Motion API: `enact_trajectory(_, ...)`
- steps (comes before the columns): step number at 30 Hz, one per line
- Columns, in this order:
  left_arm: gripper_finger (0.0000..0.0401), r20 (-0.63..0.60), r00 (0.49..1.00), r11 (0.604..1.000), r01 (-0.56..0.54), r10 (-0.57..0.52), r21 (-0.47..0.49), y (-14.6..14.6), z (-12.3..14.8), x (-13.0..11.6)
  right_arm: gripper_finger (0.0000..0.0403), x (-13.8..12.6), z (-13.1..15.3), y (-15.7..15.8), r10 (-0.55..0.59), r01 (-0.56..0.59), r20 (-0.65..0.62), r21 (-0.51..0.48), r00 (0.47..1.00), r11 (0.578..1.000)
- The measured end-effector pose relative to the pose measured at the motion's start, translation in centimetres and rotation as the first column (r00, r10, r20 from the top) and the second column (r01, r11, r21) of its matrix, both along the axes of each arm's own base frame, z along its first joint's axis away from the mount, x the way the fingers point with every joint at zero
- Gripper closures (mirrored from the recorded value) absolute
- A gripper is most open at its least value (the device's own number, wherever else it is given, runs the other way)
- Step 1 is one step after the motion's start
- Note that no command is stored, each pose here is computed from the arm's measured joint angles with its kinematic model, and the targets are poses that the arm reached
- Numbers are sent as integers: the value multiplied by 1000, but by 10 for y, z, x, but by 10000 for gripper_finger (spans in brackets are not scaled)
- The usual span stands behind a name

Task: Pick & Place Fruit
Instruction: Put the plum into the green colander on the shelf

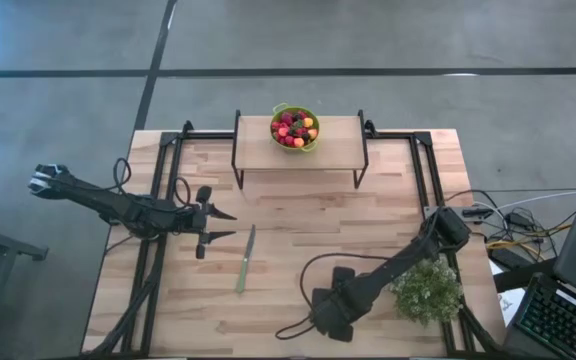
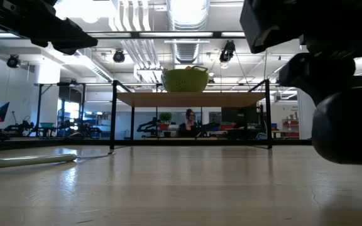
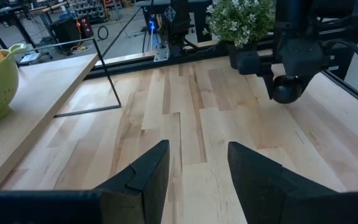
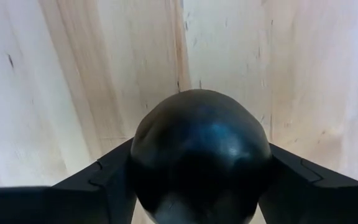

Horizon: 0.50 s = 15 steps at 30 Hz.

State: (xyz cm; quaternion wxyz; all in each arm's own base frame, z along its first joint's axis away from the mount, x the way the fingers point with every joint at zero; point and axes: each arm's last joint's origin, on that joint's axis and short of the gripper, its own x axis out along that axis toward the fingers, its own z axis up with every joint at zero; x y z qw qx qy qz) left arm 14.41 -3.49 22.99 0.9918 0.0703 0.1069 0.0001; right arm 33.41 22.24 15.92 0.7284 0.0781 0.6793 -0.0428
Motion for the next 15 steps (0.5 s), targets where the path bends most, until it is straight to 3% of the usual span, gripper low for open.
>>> enact_trajectory(6, 231, 0, 1000, 1000, 0, 0, 0, 0, 0, 0, 152, 3, 16, -10, 6, -7, 35, 15, 999, 1000)
enact_trajectory(15, 231, -3, 1000, 1000, 0, 0, 1, 0, 0, 0, 158, 4, 65, -36, 19, -21, 189, 6, 982, 1000)
